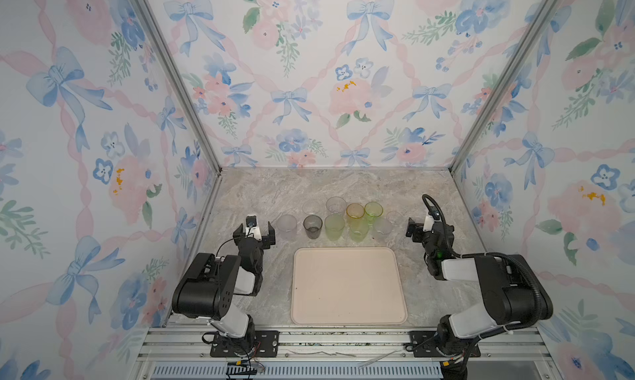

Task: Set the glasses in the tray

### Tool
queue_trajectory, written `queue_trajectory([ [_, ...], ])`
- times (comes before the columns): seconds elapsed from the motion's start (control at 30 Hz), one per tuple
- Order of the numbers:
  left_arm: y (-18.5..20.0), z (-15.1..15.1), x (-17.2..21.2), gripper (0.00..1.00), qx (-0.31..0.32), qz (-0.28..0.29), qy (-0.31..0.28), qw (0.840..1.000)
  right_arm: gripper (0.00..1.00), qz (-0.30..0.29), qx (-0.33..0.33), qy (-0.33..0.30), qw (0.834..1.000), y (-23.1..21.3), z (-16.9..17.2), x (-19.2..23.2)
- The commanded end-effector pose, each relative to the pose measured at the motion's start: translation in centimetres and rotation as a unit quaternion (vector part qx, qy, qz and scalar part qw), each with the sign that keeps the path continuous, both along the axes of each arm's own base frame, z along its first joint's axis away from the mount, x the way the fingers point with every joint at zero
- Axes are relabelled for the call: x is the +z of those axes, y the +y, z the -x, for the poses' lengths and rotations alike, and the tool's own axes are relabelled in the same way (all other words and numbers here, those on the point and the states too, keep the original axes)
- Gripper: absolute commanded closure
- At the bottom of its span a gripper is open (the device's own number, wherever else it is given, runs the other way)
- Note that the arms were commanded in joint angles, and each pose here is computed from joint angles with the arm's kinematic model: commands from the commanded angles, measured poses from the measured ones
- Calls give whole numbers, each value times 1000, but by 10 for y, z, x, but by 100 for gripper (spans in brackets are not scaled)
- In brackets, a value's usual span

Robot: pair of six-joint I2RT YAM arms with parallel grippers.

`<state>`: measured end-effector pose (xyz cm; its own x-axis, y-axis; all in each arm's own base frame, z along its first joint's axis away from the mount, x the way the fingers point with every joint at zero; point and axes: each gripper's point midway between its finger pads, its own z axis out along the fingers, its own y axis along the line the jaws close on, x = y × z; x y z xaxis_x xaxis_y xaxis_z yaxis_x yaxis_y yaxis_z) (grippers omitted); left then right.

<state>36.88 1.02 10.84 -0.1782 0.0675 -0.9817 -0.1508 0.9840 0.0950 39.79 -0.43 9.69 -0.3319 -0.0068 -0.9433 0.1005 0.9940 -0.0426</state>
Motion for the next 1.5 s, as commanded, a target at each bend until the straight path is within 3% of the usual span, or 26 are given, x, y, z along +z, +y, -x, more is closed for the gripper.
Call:
queue_trajectory([
  [0.0, 1, -3, 3, 2, 3, -1, -6, 1000, 3, 6, -1, -5, 1000, 0, -1, 1],
  [0.67, 1, -4, 4, 2, -4, 2, -5, 1000, 3, 4, -1, -3, 1000, -1, -1, 1],
  [0.97, 0, -8, 2, 30, -20, 13, 5, 1000, 1, 0, 1, -5, 1000, 0, -1, 2],
  [1.13, 9, -15, 18, 48, 17, 8, 22, 1000, 5, -2, 1, -5, 1000, -2, -1, 1],
  [1.23, 6, -13, 36, 48, 46, -16, 19, 999, 7, -11, -9, 0, 1000, -7, -3, 6],
  [1.47, -20, -25, 82, 53, 42, 11, 29, 999, 17, -15, -17, 48, 999, -11, -15, 20],
])
